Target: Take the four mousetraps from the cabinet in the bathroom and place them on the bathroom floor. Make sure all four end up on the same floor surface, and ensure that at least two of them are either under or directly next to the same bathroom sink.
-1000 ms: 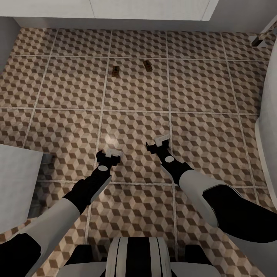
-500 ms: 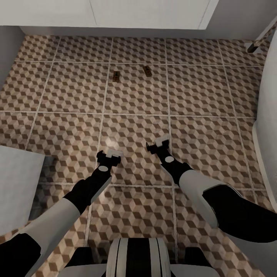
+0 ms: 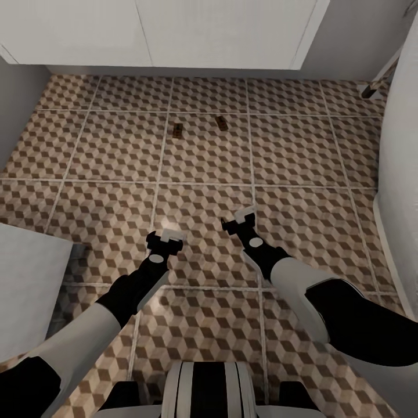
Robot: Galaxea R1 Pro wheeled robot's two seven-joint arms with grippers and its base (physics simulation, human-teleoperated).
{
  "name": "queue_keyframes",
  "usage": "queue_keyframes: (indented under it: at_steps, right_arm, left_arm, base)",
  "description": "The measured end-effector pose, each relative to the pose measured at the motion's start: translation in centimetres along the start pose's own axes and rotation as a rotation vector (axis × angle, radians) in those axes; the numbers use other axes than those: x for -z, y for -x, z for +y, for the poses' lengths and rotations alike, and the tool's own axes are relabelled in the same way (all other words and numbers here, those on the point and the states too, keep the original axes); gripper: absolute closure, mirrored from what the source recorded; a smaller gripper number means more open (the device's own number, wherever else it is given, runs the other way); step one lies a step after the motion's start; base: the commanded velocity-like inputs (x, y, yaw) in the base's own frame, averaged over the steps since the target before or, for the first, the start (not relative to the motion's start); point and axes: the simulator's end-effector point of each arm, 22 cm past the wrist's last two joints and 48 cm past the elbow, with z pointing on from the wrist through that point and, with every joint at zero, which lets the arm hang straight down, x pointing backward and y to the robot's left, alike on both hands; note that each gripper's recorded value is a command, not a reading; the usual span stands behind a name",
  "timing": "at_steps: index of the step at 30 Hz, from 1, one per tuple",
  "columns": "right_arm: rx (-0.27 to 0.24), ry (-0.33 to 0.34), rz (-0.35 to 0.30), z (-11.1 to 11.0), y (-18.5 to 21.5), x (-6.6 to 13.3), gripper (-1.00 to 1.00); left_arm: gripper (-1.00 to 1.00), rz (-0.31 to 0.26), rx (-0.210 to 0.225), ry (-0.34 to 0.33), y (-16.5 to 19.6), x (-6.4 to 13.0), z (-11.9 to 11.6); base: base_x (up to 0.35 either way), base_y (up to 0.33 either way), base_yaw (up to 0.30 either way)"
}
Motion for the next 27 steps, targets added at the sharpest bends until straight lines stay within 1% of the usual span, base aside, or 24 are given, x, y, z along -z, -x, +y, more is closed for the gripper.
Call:
queue_keyframes:
  at_steps: [10,22,27]
  right_arm:
    - [0.008,-0.006,-0.01,-0.5,1.7,1.2,-1.0]
    - [0.009,-0.007,-0.02,-0.3,2.5,3.2,-1.0]
    - [0.007,-0.007,-0.033,-0.2,2.8,4.1,-1.0]
  left_arm:
    - [-1.0,-0.012,-0.003,0.0,0.6,1.7,0.0]
    - [-1.0,-0.03,-0.001,-0.003,1.2,3.8,-0.1]
    - [-1.0,-0.034,-0.011,-0.022,0.8,5.1,-1.2]
  base:
    - [0.0,0.0,0.0]
    - [0.0,0.0,0.0]
    - [0.0,0.0,0.0]
